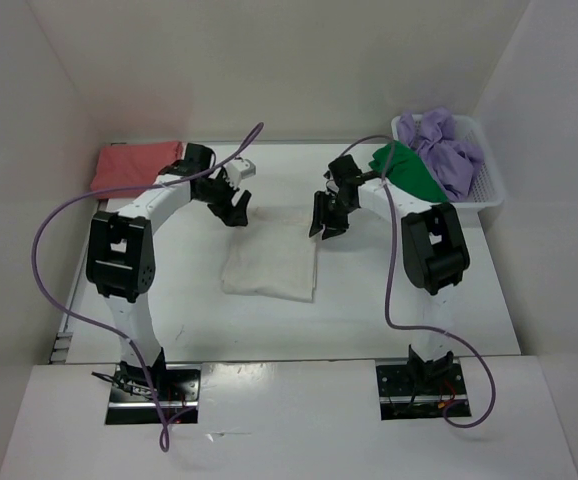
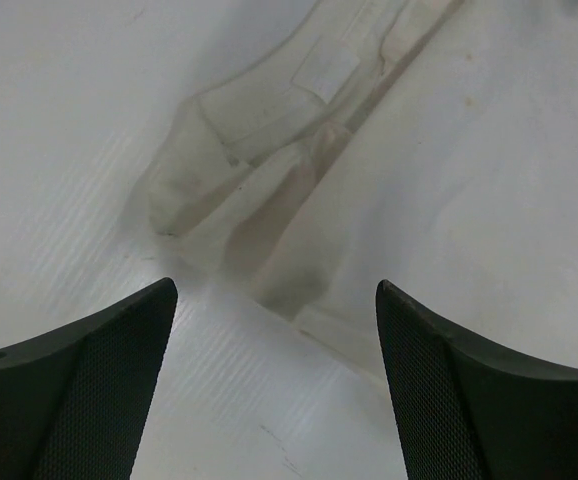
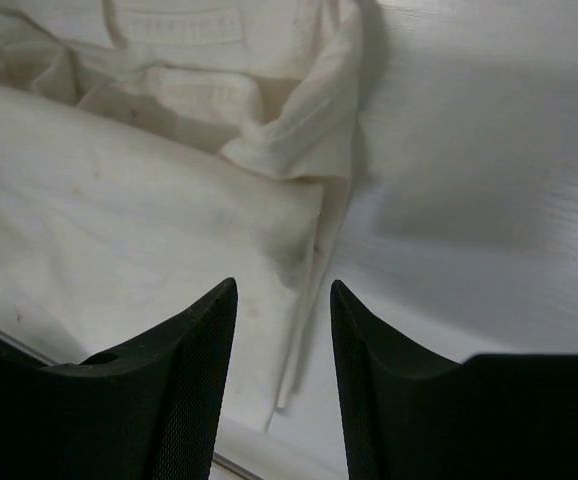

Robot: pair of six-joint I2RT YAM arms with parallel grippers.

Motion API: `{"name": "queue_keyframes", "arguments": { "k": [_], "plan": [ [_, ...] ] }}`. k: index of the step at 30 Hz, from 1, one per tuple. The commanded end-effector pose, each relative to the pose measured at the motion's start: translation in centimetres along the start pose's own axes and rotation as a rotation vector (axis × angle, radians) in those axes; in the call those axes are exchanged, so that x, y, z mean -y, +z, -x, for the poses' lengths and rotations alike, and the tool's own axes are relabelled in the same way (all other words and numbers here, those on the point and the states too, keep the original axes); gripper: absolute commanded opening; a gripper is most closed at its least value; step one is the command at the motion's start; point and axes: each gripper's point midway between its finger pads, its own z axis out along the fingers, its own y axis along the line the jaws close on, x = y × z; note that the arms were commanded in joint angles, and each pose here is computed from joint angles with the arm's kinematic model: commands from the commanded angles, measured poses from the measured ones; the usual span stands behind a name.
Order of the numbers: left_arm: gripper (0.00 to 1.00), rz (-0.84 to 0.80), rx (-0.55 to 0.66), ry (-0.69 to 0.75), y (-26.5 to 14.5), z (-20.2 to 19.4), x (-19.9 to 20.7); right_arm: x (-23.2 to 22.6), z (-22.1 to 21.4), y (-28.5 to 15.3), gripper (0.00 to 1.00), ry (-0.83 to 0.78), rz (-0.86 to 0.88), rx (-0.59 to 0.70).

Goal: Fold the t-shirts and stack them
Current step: Fold the long partially folded tshirt into a neat square

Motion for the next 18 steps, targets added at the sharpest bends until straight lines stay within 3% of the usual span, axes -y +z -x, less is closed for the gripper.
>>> {"name": "queue_keyframes", "arguments": {
  "k": [1, 5, 9, 14, 18],
  "plan": [
    [0.87, 0.006, 0.039, 0.022, 0.9, 1.3, -0.8, -0.5, 2.3, 0.7, 0.48, -0.037, 0.003, 0.054],
    [0.87, -0.009, 0.012, 0.002, 2.4, -0.1, -1.2, -0.1, 2.2, 1.8, 0.48, -0.034, 0.007, 0.041],
    [0.79, -0.021, 0.009, -0.003, 2.6, -0.2, -1.1, -0.5, 3.1, 1.9, 0.48, -0.052, 0.018, 0.066],
    [0.50, -0.069, 0.018, -0.024, 3.3, -0.4, -0.4, -0.3, 3.2, 1.9, 0.48, -0.061, 0.009, 0.070],
    [0.38, -0.086, 0.025, -0.026, 3.1, -0.1, -0.1, 0.0, 3.1, 2.3, 0.48, -0.058, -0.002, 0.066]
  ]
}}
